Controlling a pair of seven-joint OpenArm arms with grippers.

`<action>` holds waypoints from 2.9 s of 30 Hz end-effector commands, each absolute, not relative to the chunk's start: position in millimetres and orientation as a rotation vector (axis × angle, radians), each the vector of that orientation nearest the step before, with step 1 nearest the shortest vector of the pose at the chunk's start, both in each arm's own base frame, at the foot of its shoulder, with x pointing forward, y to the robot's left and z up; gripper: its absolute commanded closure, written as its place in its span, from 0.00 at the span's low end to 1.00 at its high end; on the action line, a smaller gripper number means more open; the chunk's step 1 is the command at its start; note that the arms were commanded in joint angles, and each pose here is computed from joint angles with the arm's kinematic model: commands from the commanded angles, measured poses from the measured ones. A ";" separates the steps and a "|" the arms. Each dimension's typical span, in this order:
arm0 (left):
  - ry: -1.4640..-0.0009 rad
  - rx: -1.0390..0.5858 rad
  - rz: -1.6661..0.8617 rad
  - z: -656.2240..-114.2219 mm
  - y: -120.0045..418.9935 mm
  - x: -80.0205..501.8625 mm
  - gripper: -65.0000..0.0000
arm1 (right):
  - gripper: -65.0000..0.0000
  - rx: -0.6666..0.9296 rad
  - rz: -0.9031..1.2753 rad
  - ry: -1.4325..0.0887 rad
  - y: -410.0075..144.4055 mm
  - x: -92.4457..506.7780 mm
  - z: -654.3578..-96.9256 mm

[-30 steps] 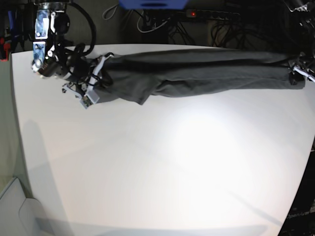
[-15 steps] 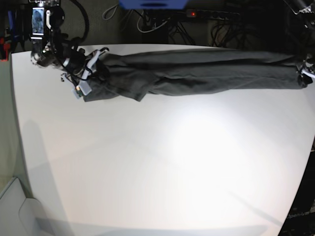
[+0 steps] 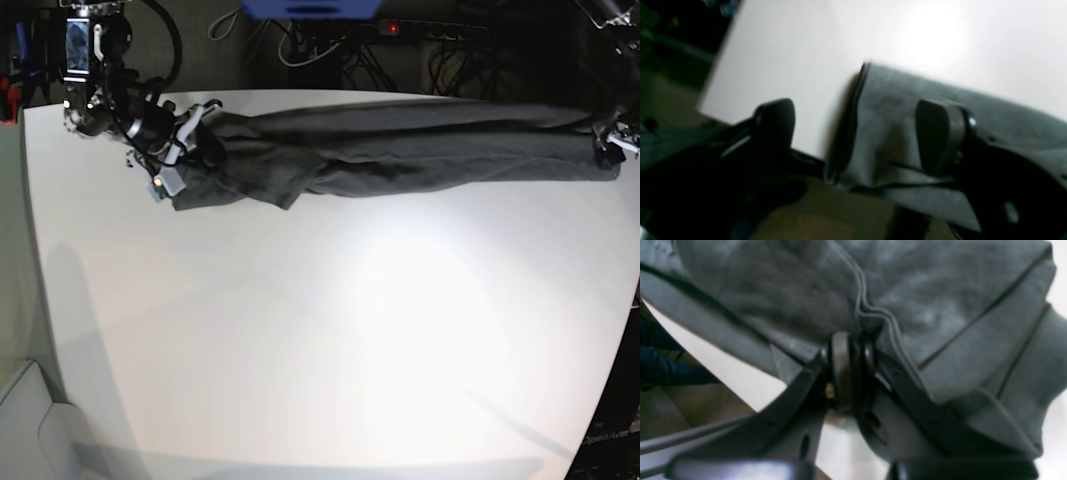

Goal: Layout the t-shirt on the table in an organized manner, then fold the t-shirt properly
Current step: 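Release and regrasp the strip's end with the right gripper, then move the left gripper inward and grasp the strip partway along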

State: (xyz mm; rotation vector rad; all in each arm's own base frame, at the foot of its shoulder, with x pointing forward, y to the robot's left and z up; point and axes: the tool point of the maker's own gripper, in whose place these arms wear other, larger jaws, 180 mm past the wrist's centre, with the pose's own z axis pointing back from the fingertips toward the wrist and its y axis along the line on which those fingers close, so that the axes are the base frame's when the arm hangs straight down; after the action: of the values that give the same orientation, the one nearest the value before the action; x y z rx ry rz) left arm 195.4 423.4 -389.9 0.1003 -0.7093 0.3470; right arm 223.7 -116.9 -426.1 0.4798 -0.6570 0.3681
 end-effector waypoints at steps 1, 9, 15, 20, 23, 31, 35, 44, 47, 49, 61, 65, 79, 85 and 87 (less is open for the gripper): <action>-0.753 0.119 0.341 -376.5 432.8 202.4 0.16 | 0.93 0.439 0.392 -0.611 -123.6 217.8 -432.7; -0.677 0.053 0.320 -408.0 413.1 201.5 0.16 | 0.93 0.439 0.392 -0.610 -123.7 217.6 -432.9; -0.686 0.037 0.302 -408.8 404.8 214.2 0.16 | 0.93 0.439 0.392 -0.610 -123.7 217.6 -432.9; -0.687 0.036 0.303 -408.6 404.8 215.2 0.17 | 0.93 0.438 0.391 -0.610 -124.2 217.7 -432.8; -0.687 0.036 0.303 -408.6 404.8 215.2 0.32 | 0.93 0.437 0.392 -0.610 -124.1 217.7 -432.6; -0.643 0.000 0.353 -427.8 406.1 210.3 0.98 | 0.93 0.437 0.390 -0.609 -124.7 217.6 -432.9; -0.637 0.029 0.337 -424.1 412.5 211.6 0.99 | 0.93 0.436 0.391 -0.608 -124.8 217.4 -433.1; -0.788 0.134 0.185 -351.6 401.7 245.7 0.99 | 0.93 0.436 0.391 -0.609 -124.8 218.1 -432.8; -0.798 0.169 0.126 -323.9 387.6 251.5 0.99 | 0.93 0.436 0.391 -0.609 -124.8 218.1 -432.8; -0.807 0.183 0.099 -311.1 373.8 253.2 0.99 | 0.93 0.436 0.391 -0.609 -124.8 218.1 -432.8; -0.760 0.015 -0.117 -323.4 243.2 259.2 0.99 | 0.93 0.437 0.391 -0.613 -124.6 218.8 -432.0; -0.734 -0.058 -0.117 -337.7 214.8 252.2 0.99 | 0.93 0.436 0.391 -0.612 -124.6 218.6 -432.2; -0.745 -0.269 0.179 -343.2 146.1 249.5 0.99 | 0.93 0.431 0.397 -0.603 -127.0 216.7 -433.2; -0.744 -0.303 0.197 -339.9 131.1 257.1 0.99 | 0.93 0.427 0.401 -0.600 -128.7 215.9 -433.6; -0.757 -0.321 0.209 -337.5 122.7 261.0 0.99 | 0.93 0.427 0.401 -0.600 -128.7 215.9 -433.6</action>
State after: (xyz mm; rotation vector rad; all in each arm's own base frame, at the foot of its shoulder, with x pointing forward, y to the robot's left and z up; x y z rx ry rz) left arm 253.8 125.1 -348.9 -0.3064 -0.7092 0.2152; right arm 223.4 -117.8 -425.7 0.4779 -0.6542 0.3760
